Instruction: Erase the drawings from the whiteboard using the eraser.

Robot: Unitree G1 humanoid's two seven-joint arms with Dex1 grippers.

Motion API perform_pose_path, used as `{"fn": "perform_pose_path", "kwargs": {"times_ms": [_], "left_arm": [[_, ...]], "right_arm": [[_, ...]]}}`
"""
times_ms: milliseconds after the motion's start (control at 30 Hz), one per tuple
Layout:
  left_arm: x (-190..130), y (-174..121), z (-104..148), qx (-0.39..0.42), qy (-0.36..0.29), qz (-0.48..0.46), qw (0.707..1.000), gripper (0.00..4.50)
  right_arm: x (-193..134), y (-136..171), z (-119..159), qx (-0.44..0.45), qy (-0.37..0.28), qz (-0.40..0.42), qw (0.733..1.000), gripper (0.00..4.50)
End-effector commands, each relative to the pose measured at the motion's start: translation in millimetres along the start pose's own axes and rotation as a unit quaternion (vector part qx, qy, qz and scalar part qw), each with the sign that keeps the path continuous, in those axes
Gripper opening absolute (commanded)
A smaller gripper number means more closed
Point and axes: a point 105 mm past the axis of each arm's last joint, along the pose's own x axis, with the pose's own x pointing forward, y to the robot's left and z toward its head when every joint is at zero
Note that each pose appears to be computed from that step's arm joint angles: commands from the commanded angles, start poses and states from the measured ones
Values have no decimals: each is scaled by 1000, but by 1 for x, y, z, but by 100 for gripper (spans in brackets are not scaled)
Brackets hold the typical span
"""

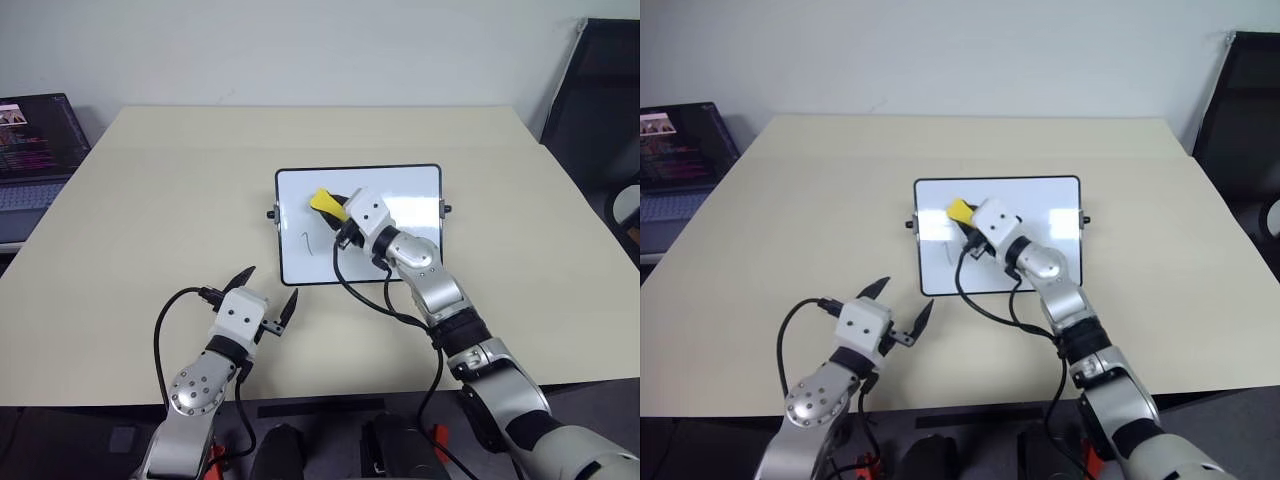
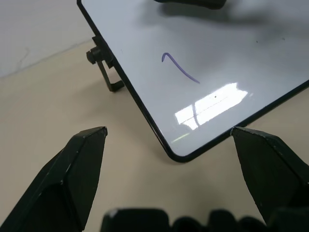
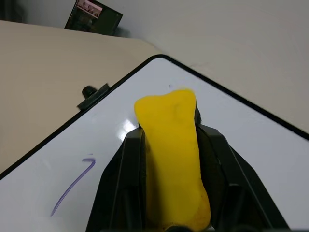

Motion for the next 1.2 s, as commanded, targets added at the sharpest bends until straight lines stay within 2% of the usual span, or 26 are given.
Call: {"fn": "perform_pose_path", "kwargs": {"times_ms": [33,167,400,567,633,833,967,1100,1200], "left_arm": [[5,1,10,-6,-24,-1,1000,450],[9,3,17,-4,-34,0,999,450],[9,7,18,-1,-34,2,999,450],[14,12,18,7,-35,2,999,450],[15,12,19,8,-36,1,999,450],[14,10,19,9,-37,0,999,450],[15,11,19,9,-38,2,999,450],[14,10,19,8,-38,1,999,450],[14,10,19,8,-37,2,999,450]], "right_arm": [[4,11,-14,-8,23,14,1000,118],[-3,32,-37,-13,62,51,997,118],[-14,49,-42,-26,76,90,993,118],[-29,80,-52,-29,90,161,982,118],[-28,76,-54,-35,94,154,983,118],[-4,28,-38,-58,79,49,994,118],[4,7,-28,-75,64,-1,995,118],[2,16,-31,-74,62,19,995,118],[-6,36,-39,-66,69,65,993,118]]}}
